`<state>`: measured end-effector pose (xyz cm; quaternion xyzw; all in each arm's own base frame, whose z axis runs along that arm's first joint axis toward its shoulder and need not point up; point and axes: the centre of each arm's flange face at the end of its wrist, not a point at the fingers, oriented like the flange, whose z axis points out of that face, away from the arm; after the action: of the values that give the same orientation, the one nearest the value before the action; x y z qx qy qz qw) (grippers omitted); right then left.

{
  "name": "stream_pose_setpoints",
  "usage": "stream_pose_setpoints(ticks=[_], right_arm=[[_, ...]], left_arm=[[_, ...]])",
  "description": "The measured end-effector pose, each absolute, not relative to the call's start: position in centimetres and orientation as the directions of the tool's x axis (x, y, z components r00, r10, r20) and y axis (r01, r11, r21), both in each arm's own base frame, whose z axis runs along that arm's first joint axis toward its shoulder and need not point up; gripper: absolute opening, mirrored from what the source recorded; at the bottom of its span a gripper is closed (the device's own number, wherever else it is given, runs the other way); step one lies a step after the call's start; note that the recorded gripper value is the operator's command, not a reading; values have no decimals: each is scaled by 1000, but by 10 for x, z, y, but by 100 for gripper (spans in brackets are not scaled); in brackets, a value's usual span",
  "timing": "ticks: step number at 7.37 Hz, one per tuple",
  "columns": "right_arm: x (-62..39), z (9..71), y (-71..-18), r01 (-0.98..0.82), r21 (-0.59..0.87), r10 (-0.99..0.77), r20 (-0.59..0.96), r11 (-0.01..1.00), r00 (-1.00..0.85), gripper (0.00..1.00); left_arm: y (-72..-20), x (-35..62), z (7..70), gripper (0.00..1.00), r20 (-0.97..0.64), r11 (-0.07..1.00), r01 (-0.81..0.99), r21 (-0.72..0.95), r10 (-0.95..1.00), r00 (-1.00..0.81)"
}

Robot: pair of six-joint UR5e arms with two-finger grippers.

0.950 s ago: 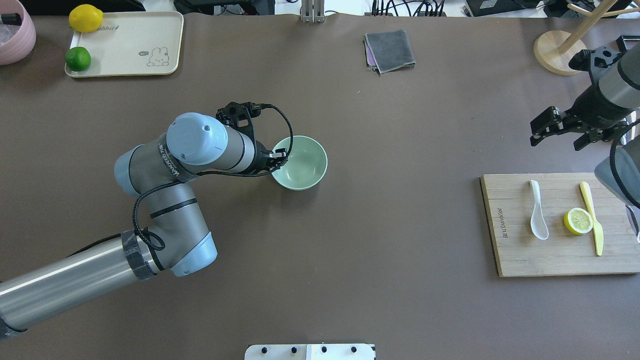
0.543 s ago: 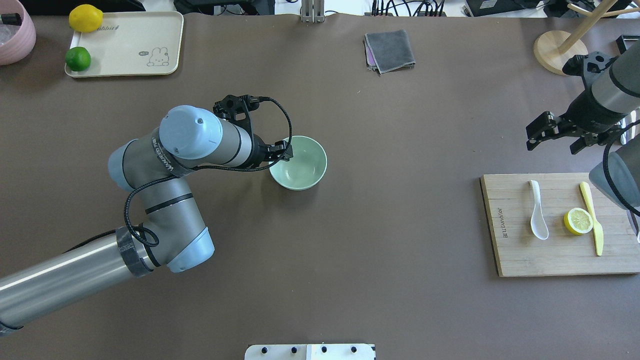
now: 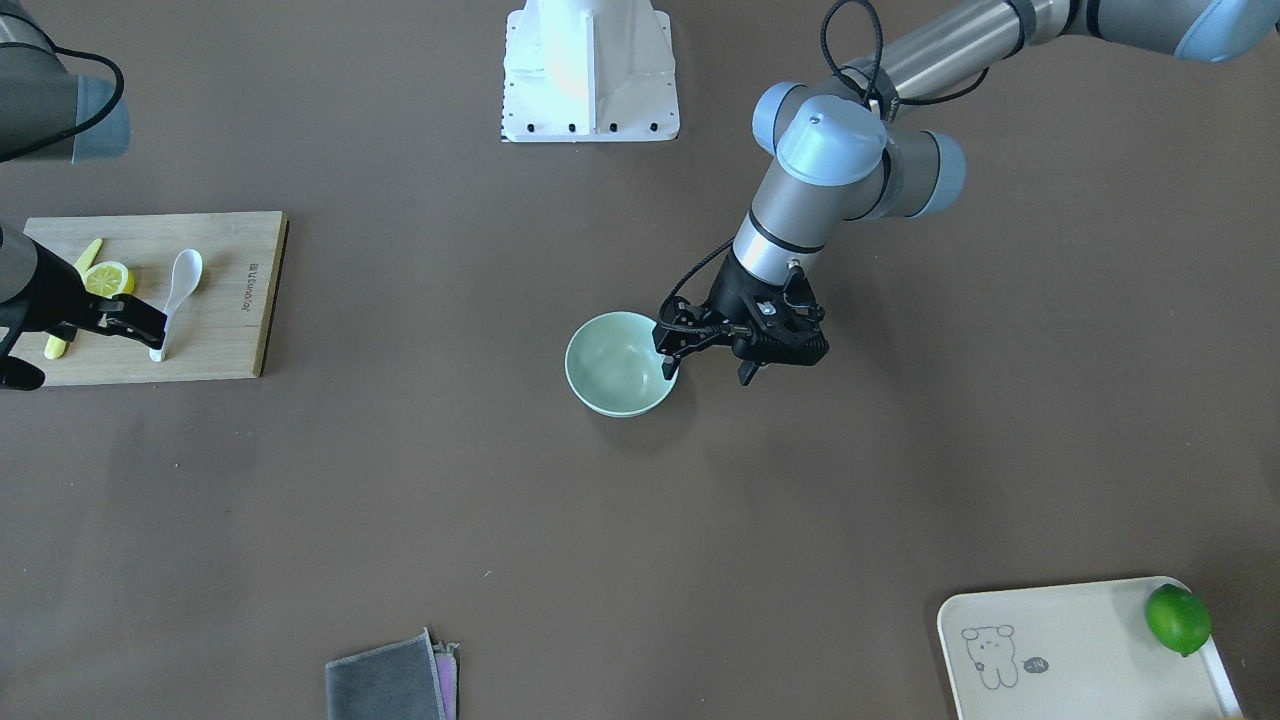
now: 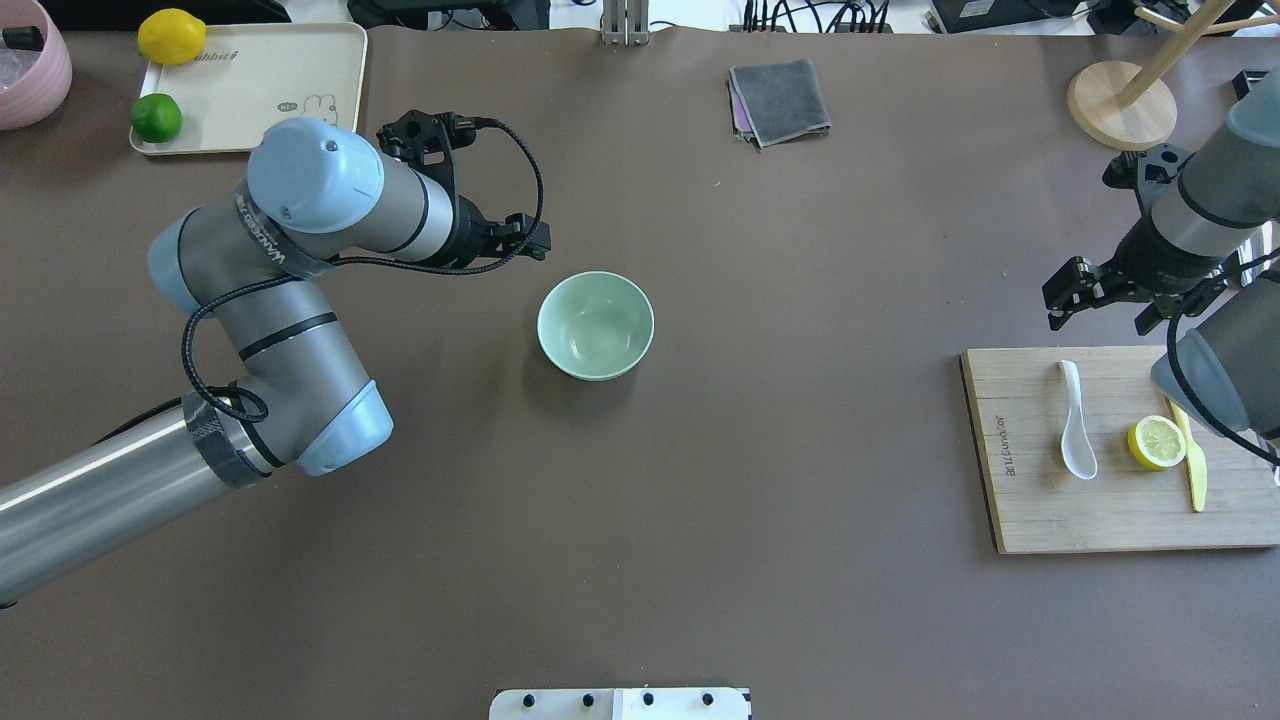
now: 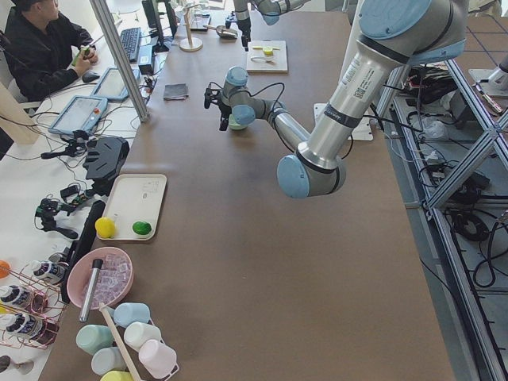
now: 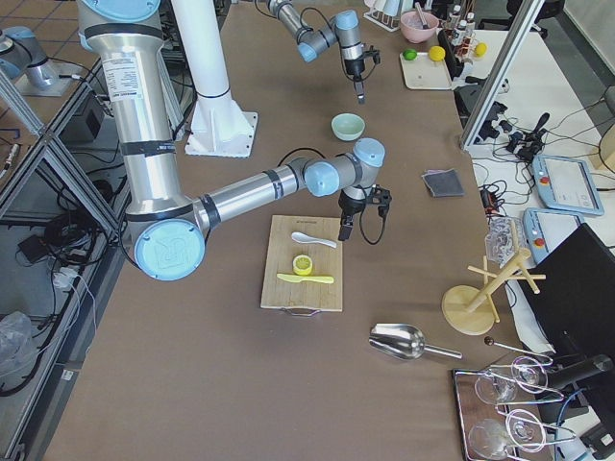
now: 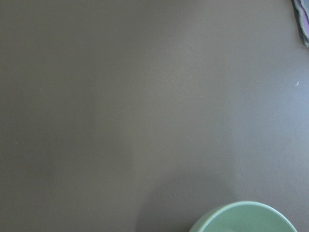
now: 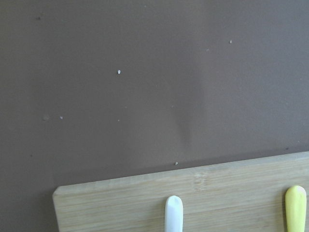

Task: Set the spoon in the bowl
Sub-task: 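Release the bowl and raise the left gripper while the right gripper moves over the spoon, then lower the right gripper and grasp the white spoon's handle on the board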

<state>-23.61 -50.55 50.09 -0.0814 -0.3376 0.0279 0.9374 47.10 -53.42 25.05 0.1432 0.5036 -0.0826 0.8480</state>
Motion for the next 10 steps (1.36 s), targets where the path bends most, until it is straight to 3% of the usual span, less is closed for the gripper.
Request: stream_pose_setpoints(ticks=[5, 10], right_arm=[[-253, 536, -461, -42, -167, 142, 653, 985, 744, 100], [-269, 542, -449, -37, -158, 132, 648, 987, 750, 99]], left_arm=[[-541, 463, 251, 98, -871, 941, 279, 190, 30, 491], [-542, 463, 252, 98, -869, 941, 277, 194, 34, 494]])
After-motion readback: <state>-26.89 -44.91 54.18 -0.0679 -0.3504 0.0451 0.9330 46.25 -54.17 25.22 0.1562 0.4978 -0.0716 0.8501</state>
